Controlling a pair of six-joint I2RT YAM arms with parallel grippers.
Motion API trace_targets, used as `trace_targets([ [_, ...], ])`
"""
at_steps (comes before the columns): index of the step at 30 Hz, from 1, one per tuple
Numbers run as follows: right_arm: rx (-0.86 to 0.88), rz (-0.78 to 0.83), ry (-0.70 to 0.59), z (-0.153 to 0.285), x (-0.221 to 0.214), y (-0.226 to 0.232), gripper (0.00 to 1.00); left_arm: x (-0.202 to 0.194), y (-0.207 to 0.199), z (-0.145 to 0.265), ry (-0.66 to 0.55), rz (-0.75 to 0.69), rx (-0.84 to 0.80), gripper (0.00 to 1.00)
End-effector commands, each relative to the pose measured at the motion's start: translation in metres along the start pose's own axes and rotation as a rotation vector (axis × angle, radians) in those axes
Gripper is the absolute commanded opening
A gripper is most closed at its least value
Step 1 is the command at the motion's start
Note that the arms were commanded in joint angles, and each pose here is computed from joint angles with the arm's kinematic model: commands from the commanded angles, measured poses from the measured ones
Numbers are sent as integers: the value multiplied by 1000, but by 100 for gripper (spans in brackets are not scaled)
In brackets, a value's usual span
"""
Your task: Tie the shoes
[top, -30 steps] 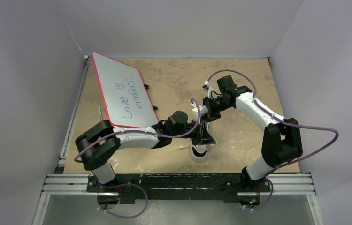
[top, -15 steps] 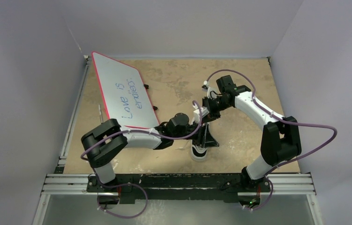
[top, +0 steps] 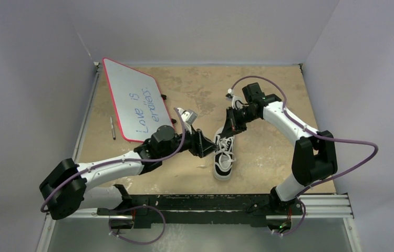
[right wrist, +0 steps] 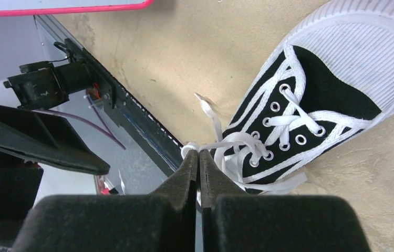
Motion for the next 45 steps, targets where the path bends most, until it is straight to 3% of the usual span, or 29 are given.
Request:
trace_targets([
  [1,59,26,-11,10,4,17,0,10,20,1,-87,-219,68,58],
  [5,97,-6,7,8,1,20,0,13,28,-14,-141,-354,39,55],
  [12,95,-15,9,12,5,24,0,0,41,-38,-158,-369,-6,59],
  [17,89,-18,2,12,3,24,0,-3,45,-51,-145,-360,-23,42],
  [26,92,-17,14,13,1,24,0,-8,46,-60,-139,-362,-84,54],
  [35,106,-17,39,13,-7,24,0,1,62,-77,-165,-383,-61,47],
  [40,116,-15,50,14,-8,25,0,5,60,-80,-195,-381,-78,36],
  [43,144,-18,58,16,-6,31,0,5,60,-76,-218,-360,-70,10],
  [45,159,-19,66,18,-6,35,2,6,61,-73,-222,-349,-55,2],
])
Point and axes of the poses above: each gripper's point midway between its finger pads, its own z axis back along the fingers, its own y axis along the line the jaws close on, x = y × z, the point moved 4 cm from there along z, back along the fingers
